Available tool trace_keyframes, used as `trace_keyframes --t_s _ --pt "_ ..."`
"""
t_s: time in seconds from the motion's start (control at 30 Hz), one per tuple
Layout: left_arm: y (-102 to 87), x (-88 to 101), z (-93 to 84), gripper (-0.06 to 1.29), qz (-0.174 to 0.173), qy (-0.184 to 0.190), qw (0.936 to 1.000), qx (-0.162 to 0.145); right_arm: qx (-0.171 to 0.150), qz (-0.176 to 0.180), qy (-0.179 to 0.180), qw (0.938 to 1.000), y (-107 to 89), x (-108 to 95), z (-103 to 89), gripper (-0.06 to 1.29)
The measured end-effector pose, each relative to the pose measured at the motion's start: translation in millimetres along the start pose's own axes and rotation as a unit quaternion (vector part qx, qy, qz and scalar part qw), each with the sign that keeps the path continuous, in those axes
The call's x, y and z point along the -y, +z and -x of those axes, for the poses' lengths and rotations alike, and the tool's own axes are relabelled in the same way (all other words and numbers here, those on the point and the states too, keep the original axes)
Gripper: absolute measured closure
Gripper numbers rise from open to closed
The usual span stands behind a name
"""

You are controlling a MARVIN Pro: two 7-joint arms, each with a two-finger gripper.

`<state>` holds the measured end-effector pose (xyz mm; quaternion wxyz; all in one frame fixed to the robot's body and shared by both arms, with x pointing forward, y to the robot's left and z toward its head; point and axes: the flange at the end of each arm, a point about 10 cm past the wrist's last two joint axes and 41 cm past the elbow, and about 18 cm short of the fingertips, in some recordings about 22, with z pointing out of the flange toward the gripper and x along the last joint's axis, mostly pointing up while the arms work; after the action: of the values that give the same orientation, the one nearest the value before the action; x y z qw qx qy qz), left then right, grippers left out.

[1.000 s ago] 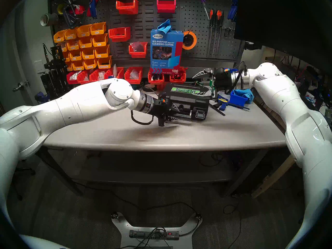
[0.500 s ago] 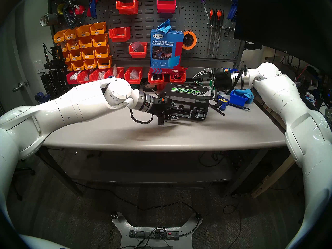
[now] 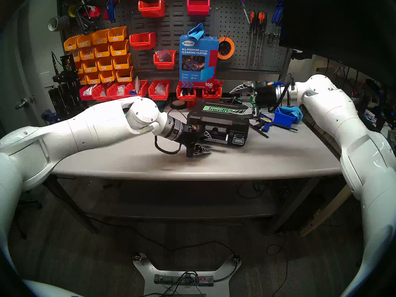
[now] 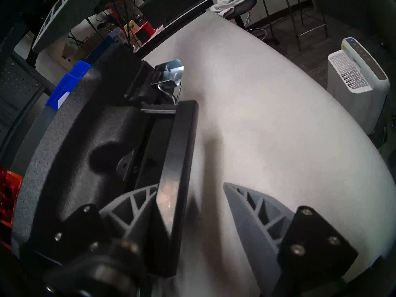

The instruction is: Open the tool box

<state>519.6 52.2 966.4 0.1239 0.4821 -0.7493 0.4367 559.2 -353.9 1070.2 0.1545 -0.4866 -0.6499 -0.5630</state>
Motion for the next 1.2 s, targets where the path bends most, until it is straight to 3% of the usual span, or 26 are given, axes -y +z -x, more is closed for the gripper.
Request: trace_keyframes --t_s 0.1,0.13,0.17,0.73,1.2 --pt "0.1 1.9 -0.1 0.59 -0.001 0.001 1.0000 0.001 0.000 0.000 0.000 1.0000 0.0 0 0.0 -0.03" --pt "-1.9 6.9 -1.3 1.09 -0.009 0.003 1.0000 0.001 0.000 0.000 0.000 1.0000 0.0 0 0.0 -0.03" --pt "-2.4 7.9 -1.6 1.16 -0.009 0.004 0.9999 0.002 0.000 0.000 0.000 1.0000 0.0 0 0.0 -0.03" --pt "-3.4 12.6 3.6 1.16 -0.017 -0.004 0.9998 -0.011 0.000 0.000 0.000 1.0000 0.0 0 -0.1 -0.03" --pt "-41.1 36.3 -18.7 1.16 -0.048 -0.004 0.9970 -0.061 0.000 0.000 0.000 1.0000 0.0 0 -0.1 -0.03"
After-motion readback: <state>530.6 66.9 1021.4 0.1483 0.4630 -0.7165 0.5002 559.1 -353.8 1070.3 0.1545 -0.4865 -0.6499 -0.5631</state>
